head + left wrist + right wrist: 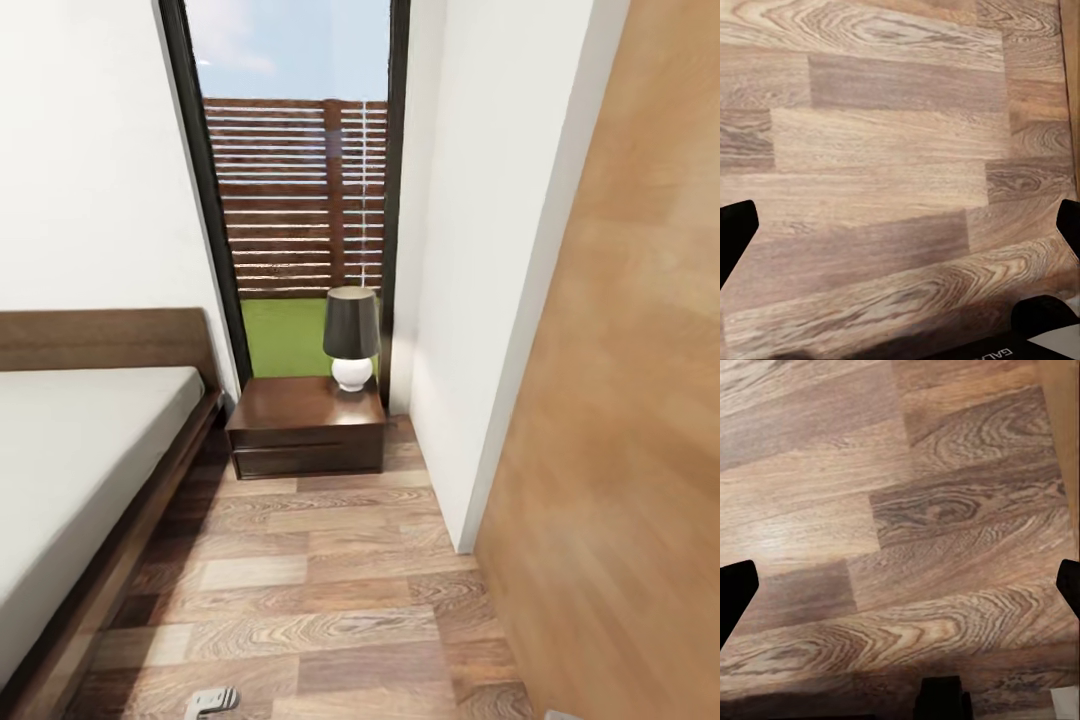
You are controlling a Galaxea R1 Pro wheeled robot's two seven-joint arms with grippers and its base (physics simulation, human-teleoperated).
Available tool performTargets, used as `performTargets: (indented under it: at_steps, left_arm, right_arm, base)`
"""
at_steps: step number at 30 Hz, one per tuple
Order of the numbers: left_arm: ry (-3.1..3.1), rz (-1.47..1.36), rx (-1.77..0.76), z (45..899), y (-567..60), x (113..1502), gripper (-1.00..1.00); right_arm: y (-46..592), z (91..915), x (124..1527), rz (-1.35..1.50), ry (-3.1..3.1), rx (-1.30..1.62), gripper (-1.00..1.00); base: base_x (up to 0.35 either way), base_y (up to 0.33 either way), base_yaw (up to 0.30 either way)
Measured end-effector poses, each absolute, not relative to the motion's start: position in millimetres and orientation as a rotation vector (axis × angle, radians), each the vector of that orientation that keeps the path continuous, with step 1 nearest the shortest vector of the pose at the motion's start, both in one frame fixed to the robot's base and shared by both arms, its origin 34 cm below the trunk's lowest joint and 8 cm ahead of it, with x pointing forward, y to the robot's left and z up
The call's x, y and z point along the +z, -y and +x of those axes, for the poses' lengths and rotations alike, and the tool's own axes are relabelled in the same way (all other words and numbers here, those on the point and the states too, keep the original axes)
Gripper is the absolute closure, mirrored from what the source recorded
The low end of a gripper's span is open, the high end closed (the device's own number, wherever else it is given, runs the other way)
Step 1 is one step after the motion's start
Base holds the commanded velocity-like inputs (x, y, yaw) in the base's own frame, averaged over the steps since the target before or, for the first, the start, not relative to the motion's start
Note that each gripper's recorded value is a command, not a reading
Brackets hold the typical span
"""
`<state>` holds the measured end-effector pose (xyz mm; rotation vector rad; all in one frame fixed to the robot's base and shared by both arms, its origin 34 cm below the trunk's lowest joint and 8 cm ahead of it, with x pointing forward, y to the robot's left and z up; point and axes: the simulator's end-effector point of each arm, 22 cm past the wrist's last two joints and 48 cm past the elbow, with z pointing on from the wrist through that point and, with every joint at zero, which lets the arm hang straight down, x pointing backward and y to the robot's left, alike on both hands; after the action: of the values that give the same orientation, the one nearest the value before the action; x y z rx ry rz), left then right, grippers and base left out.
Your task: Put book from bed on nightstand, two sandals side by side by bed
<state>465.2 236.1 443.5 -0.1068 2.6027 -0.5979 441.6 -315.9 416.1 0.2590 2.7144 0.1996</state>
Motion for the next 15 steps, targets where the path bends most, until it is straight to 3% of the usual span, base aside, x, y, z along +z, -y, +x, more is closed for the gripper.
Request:
performTargets:
  at_steps: [5,15]
  left_arm:
    - [-2.603,-0.107,-0.598,465.2,-236.1,443.4,-1.0]
    - [-2.601,-0.11,-0.598,465.5,-236.3,443.6,-1.0]
  right_arm:
    - [315.8,441.5,415.9,0.259,-2.715,0.2,-1.0]
    - [315.7,441.1,415.9,0.259,-2.715,0.2,-1.0]
  base:
    - [0.21,-0.154,0.0]
    - [0.253,-0.01,0.0]
